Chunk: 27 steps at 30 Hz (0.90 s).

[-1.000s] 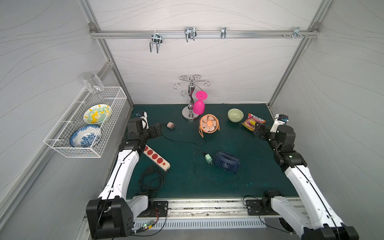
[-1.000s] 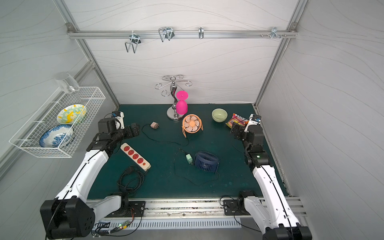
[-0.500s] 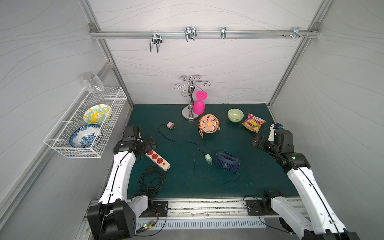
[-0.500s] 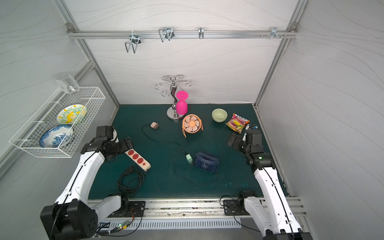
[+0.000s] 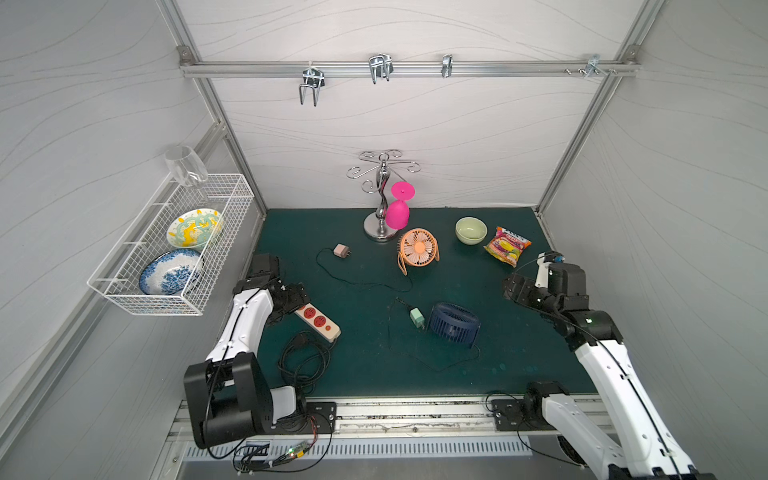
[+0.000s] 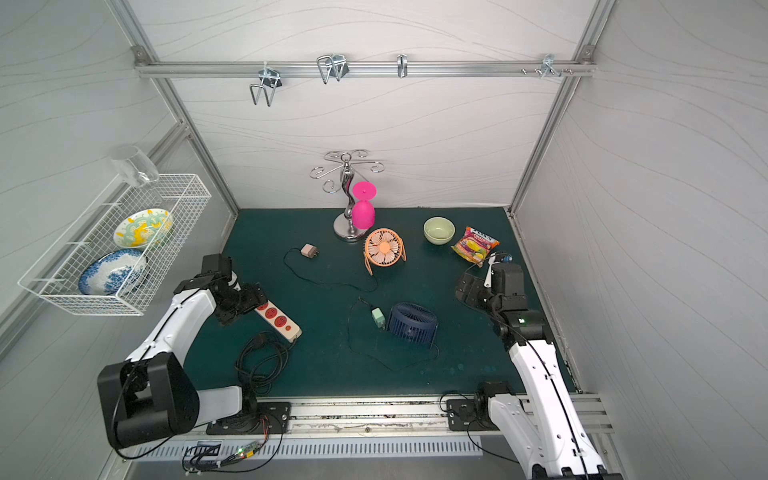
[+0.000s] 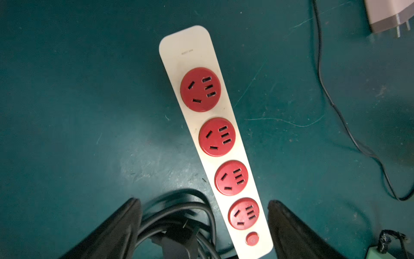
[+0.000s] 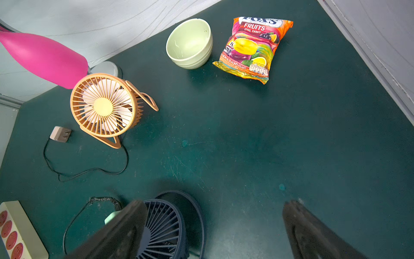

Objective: Plug the desk fan into the power strip
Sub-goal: Adjust the socket at the center of the board.

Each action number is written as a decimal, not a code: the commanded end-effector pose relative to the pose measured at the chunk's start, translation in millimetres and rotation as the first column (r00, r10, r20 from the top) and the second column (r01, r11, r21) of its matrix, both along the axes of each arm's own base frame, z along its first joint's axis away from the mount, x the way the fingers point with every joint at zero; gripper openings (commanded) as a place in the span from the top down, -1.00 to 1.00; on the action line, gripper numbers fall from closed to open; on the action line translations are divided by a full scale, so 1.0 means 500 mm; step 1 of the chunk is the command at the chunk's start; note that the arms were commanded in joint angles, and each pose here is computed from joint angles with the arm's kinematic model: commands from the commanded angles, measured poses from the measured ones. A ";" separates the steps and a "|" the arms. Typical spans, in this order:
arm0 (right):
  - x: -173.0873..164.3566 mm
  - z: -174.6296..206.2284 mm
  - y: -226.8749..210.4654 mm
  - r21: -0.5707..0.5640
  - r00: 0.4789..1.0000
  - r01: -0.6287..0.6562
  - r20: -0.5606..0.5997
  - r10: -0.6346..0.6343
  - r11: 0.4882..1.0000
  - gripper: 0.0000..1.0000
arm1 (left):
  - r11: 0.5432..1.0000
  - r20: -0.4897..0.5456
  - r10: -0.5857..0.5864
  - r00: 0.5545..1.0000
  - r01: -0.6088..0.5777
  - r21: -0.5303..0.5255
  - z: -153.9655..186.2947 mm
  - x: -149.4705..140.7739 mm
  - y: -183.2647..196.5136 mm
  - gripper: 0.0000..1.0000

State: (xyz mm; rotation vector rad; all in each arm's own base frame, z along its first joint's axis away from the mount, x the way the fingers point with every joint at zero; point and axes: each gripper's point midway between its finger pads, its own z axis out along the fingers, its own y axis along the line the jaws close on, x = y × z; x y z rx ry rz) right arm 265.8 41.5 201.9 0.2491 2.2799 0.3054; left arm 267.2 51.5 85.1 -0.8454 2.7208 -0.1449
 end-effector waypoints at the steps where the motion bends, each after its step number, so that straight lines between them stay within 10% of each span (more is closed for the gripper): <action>1: -0.006 -0.004 0.001 -0.024 1.000 -0.016 0.003 0.017 1.000 -0.99 | 1.000 0.036 0.006 0.999 -0.007 0.002 0.014 0.040 0.012 -0.83; 27: -0.012 -0.018 0.003 -0.055 0.999 -0.028 -0.018 0.027 0.998 -0.98 | 0.993 -0.108 -0.089 0.990 0.080 -0.086 -0.105 0.119 -0.032 -0.46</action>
